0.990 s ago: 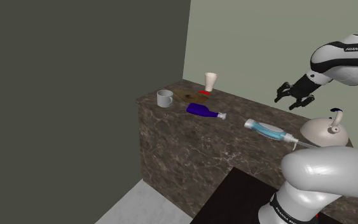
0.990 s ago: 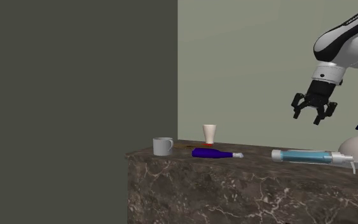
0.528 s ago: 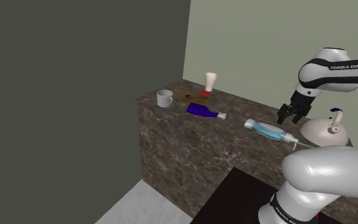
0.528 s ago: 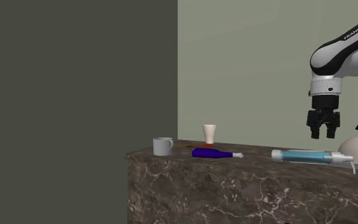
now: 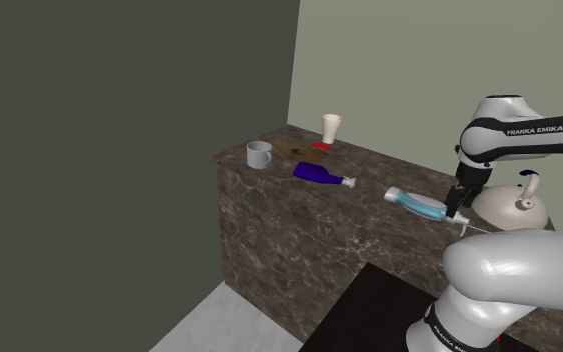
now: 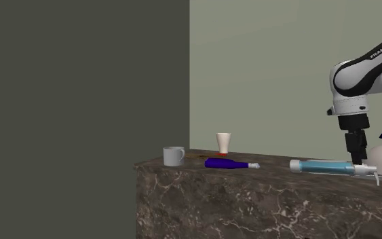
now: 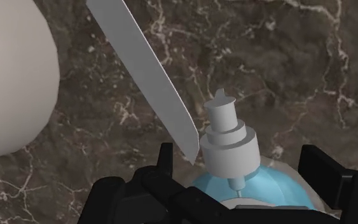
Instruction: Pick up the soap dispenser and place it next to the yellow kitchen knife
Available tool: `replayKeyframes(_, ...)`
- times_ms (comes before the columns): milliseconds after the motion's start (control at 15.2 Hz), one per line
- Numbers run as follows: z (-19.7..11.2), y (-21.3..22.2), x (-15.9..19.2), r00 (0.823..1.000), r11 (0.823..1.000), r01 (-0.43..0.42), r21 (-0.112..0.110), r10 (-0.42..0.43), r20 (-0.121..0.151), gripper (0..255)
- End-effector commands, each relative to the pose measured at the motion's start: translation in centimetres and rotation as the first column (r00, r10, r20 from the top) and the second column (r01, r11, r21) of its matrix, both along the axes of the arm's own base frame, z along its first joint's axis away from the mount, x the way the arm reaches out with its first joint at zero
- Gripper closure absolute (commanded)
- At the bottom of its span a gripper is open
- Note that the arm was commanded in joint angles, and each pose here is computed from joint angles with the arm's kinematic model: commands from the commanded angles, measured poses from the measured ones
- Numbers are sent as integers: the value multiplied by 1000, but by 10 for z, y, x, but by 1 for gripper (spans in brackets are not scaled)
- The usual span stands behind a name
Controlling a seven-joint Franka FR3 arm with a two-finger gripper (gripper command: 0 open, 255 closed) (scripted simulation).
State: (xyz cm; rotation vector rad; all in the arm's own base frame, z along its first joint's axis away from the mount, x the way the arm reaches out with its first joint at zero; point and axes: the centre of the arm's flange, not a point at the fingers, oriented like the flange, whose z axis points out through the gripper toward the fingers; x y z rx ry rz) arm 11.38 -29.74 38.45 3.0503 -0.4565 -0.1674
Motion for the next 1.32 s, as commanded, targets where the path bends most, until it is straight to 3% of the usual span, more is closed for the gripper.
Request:
replayKeyframes(0, -11, 1, -1, 1000, 1000, -3, -1, 3, -1, 0)
replayKeyframes(594, -20, 1, -2, 1000, 1000, -3, -1, 3, -1, 0)
replayKeyframes(660, -20, 1, -2, 1000, 1000, -3, -1, 3, -1, 255)
replayKeyframes(1254, -20, 0, -2, 1000, 1000, -3, -1, 3, -1, 255)
